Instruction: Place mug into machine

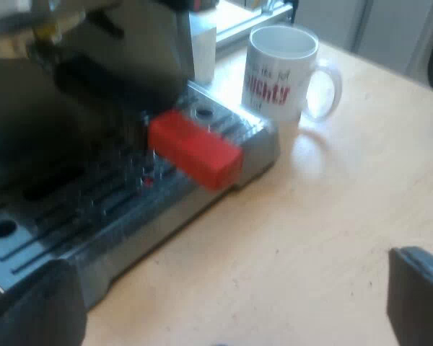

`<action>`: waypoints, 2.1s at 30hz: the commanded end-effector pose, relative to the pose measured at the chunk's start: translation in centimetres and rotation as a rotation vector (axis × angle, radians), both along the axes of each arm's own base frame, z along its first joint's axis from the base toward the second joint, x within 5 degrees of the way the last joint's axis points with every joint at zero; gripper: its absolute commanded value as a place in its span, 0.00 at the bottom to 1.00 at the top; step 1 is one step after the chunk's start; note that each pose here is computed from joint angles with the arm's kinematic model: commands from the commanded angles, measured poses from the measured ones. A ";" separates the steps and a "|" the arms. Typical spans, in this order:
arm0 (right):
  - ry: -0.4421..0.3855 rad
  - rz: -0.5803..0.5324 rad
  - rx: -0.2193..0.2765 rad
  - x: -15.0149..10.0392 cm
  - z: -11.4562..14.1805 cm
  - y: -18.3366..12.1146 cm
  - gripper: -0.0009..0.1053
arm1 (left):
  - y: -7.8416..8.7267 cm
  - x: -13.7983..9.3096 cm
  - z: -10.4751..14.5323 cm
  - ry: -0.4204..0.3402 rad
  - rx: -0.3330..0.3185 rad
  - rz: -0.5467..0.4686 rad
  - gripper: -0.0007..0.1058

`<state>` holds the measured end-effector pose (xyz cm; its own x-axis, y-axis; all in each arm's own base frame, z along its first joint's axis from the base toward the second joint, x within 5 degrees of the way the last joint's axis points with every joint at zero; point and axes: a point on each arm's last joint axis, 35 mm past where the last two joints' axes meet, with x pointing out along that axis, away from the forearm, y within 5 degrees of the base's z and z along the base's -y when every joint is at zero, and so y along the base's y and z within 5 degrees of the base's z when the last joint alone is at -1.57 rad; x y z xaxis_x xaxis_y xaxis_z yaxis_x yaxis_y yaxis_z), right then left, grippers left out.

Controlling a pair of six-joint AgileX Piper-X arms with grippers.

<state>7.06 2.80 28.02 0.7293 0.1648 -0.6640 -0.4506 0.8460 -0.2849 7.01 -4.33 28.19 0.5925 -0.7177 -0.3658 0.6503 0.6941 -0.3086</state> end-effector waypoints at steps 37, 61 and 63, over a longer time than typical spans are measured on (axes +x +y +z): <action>-0.304 -0.164 0.138 5.1 -13.1 2.0 0.72 | -0.5 0.9 -2.4 0.021 -0.013 -0.039 0.82; -0.326 -0.307 0.131 8.4 -16.1 3.1 0.72 | -0.5 0.9 -2.4 0.021 -0.013 -0.039 0.82; -0.331 -0.308 0.134 8.6 -16.2 3.2 0.72 | -0.5 0.9 -2.4 0.021 -0.013 -0.039 0.82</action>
<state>15.37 5.95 11.56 0.9180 -0.0187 -0.3961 -0.0948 0.9596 -0.2650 7.91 -4.77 25.55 0.5572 -0.7353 -0.3858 0.6587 0.6743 -0.3338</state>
